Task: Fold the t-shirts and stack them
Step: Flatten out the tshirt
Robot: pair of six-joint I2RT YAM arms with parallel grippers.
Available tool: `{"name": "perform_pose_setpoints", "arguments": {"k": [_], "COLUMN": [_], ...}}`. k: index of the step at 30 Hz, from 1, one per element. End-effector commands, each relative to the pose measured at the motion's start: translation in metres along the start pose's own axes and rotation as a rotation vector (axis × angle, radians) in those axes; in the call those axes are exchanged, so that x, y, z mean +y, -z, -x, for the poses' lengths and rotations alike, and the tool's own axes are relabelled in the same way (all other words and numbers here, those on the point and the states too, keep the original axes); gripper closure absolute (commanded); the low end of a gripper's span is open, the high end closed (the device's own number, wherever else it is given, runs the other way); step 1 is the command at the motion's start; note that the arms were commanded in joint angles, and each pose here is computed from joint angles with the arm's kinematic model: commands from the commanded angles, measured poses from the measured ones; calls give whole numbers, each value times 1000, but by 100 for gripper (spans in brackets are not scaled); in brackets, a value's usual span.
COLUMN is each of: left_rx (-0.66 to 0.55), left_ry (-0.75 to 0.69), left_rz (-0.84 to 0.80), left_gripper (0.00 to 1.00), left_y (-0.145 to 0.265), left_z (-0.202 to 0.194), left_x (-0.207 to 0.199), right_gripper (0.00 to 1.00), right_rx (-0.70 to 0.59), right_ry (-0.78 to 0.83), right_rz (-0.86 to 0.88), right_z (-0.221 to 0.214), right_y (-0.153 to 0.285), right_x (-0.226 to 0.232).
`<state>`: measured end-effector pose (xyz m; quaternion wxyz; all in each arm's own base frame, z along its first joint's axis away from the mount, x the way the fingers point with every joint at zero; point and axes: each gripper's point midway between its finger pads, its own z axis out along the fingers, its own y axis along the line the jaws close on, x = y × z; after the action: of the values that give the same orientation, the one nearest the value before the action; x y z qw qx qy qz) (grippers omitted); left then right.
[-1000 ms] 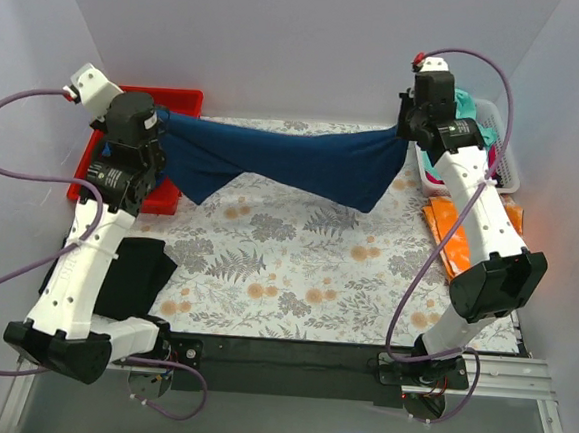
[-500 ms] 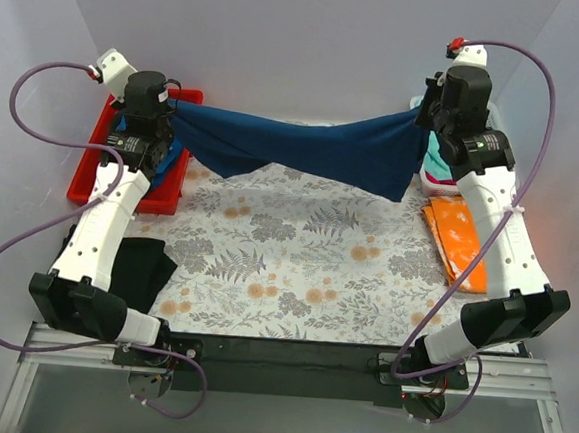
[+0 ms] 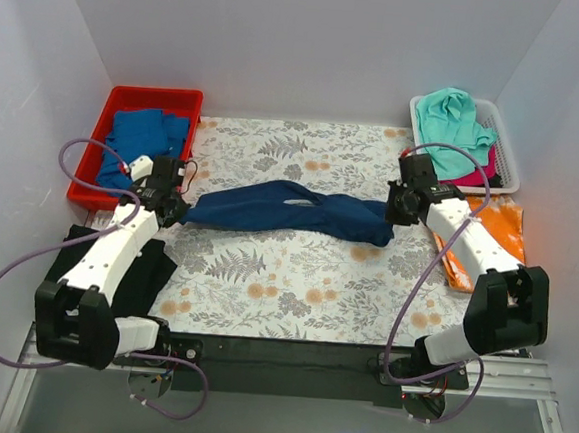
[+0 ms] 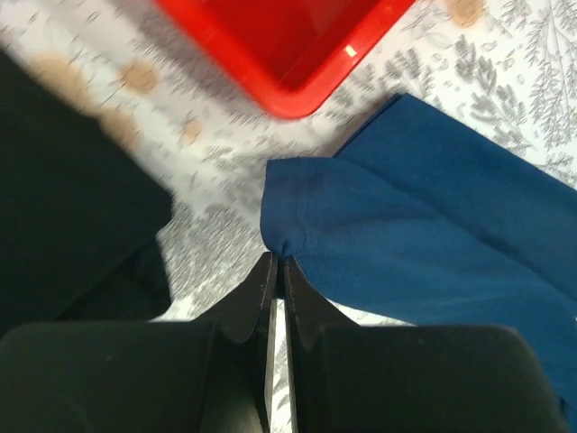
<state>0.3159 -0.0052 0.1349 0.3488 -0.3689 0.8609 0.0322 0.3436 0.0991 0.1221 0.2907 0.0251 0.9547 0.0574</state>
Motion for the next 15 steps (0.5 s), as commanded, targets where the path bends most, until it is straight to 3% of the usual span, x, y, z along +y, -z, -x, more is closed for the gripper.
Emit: {"name": "perform_pose_setpoints", "arguments": {"k": [1, 3, 6, 7, 15], "left_rx": [-20, -16, 23, 33, 83], "left_ry": [97, 92, 74, 80, 78], "left_rz": [-6, 24, 77, 90, 101], "left_gripper": [100, 100, 100, 100, 100], "left_y": [35, 35, 31, 30, 20], "left_z": [3, -1, -12, -15, -32], "left_x": [21, 29, 39, 42, 44], "right_gripper": [99, 98, 74, 70, 61], "right_rx": [4, 45, 122, 136, 150], "right_ry": [-101, -136, -148, -150, -123], "right_rz": [45, 29, -13, -30, -77], "right_z": [-18, -33, -57, -61, -59], "right_y": [31, 35, 38, 38, 41], "right_x": [3, 1, -5, -8, -15]}}
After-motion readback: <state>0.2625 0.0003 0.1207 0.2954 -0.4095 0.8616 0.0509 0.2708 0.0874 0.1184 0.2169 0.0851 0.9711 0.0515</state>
